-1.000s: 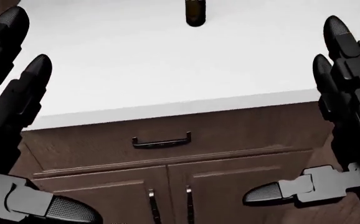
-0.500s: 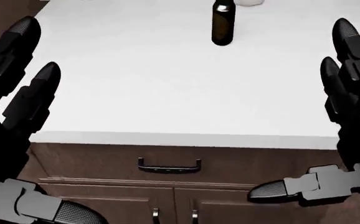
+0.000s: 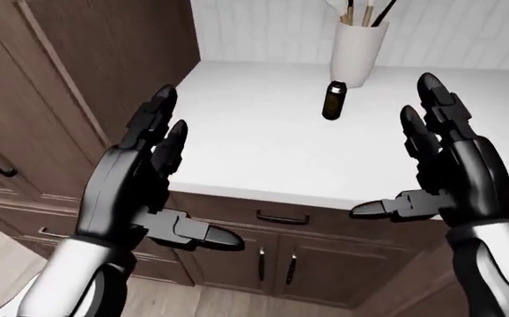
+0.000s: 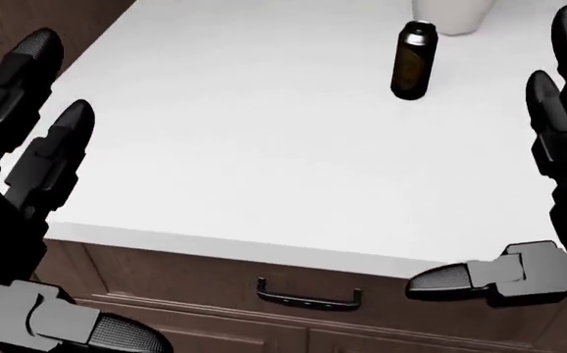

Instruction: Move the drinks to the dining counter.

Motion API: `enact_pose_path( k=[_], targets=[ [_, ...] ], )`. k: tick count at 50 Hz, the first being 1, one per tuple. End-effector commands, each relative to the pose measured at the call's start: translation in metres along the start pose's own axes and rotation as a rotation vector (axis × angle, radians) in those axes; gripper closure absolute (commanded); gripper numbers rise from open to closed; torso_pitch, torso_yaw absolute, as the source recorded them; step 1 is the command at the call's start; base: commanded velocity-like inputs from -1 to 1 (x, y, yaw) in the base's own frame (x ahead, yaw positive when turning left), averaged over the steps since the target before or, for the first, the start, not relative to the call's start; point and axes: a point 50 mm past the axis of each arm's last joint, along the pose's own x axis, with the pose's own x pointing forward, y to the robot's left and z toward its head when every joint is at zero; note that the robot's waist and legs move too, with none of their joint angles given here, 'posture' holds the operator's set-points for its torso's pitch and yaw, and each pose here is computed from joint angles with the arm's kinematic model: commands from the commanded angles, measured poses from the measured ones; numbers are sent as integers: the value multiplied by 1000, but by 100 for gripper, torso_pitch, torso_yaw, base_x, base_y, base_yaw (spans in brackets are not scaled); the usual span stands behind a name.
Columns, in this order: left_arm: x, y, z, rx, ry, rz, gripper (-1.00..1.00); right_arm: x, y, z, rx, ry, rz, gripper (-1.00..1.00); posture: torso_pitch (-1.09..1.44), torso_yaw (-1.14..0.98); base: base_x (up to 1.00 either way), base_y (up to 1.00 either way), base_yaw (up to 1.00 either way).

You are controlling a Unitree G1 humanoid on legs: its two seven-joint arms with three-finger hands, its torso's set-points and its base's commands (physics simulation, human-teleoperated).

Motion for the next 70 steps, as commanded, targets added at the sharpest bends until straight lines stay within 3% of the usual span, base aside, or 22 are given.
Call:
enact_pose_path(
  k=[1, 45, 60, 70],
  targets=[
    [-1, 4, 11, 11, -69, 23, -100, -2, 2, 12, 1, -81, -5, -100, 0, 0, 51, 0, 0],
    [-1, 3, 9, 11, -64, 25, -100, -3, -5, 15, 10, -79, -72, -100, 0, 0, 23, 0, 0],
    [1, 3, 4, 10, -64, 25, -100, -4, -20, 19, 10, -97, -152, -100, 0, 0, 0, 0, 0],
    [1, 4, 4, 11, -65, 25, -100, 4, -17, 20, -10, -67, -206, -100, 0, 0, 0, 0, 0]
  ],
)
